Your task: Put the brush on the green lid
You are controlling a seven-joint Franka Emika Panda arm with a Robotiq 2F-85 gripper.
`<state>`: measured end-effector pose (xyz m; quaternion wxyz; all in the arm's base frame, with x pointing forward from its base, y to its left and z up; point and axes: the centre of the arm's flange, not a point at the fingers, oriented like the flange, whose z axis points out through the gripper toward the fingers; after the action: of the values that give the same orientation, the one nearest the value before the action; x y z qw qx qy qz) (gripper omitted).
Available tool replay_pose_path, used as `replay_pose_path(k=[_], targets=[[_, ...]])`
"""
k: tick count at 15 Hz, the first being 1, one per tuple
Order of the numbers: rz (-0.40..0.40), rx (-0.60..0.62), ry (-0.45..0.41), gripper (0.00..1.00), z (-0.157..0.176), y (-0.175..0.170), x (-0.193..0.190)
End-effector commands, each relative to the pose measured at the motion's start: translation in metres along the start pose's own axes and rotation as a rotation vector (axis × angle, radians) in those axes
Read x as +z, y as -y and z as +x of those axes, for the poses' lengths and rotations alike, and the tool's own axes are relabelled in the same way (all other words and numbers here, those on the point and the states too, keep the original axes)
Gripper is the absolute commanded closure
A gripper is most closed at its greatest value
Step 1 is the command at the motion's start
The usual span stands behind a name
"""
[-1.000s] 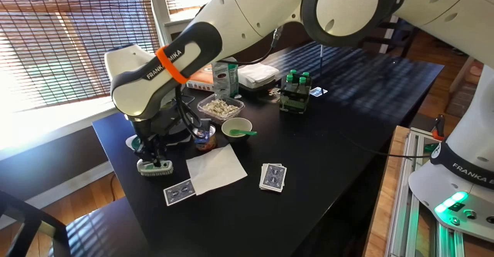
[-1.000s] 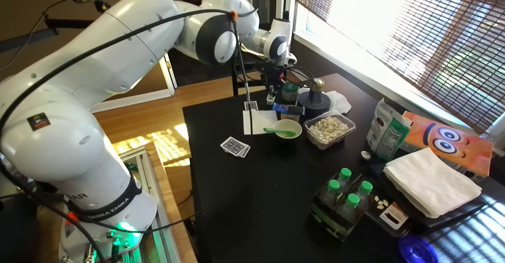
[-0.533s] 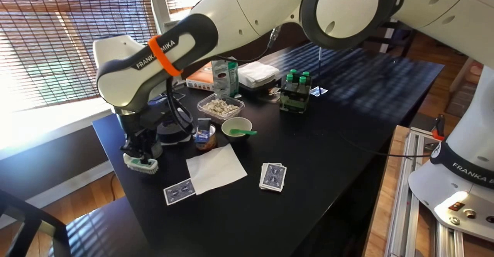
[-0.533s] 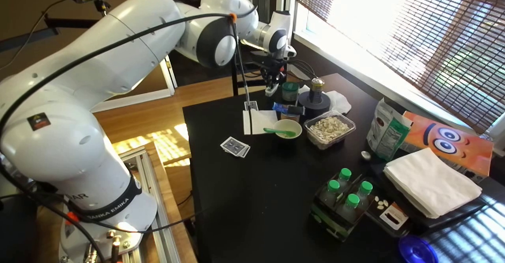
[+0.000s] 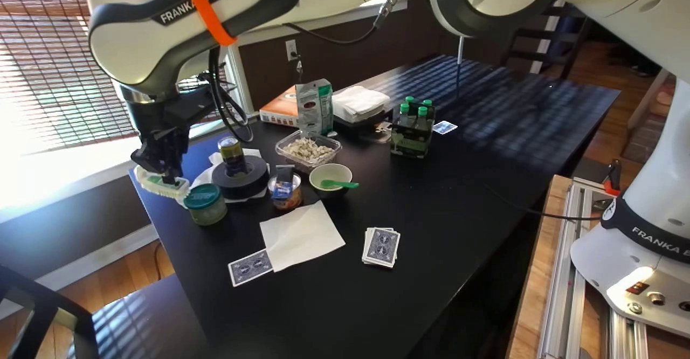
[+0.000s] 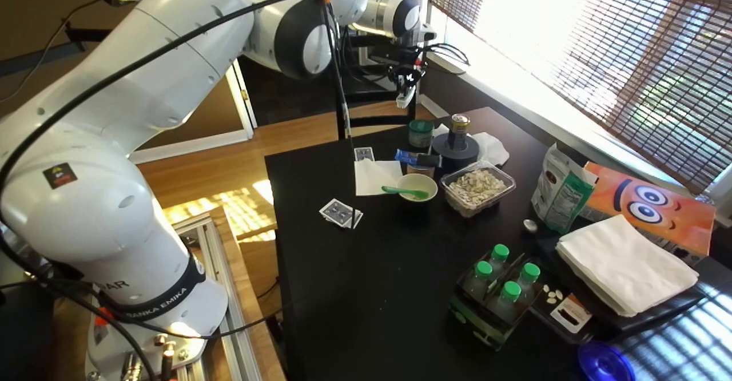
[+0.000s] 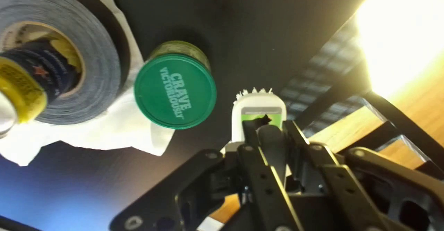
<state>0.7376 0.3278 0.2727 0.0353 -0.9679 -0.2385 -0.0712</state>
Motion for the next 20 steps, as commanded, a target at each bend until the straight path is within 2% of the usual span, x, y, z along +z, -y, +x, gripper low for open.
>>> replay_pose_path(k=[1,2,4,8,16,20], targets=[[-0.122,0.011,0.128,0.94,0.033,-0.007,-0.012],[-0.127,0.015,0.157,0.94,0.033,-0.011,-0.01],[-0.17,0.024,0.123,0.94,0.035,-0.023,0.001],[-0.196,0.056,0.091,0.94,0.037,-0.047,0.026],[-0.104,0.071,0.035,0.94,0.038,-0.057,0.051],[-0.084,0.077,0.051,0.94,0.039,-0.054,0.054]])
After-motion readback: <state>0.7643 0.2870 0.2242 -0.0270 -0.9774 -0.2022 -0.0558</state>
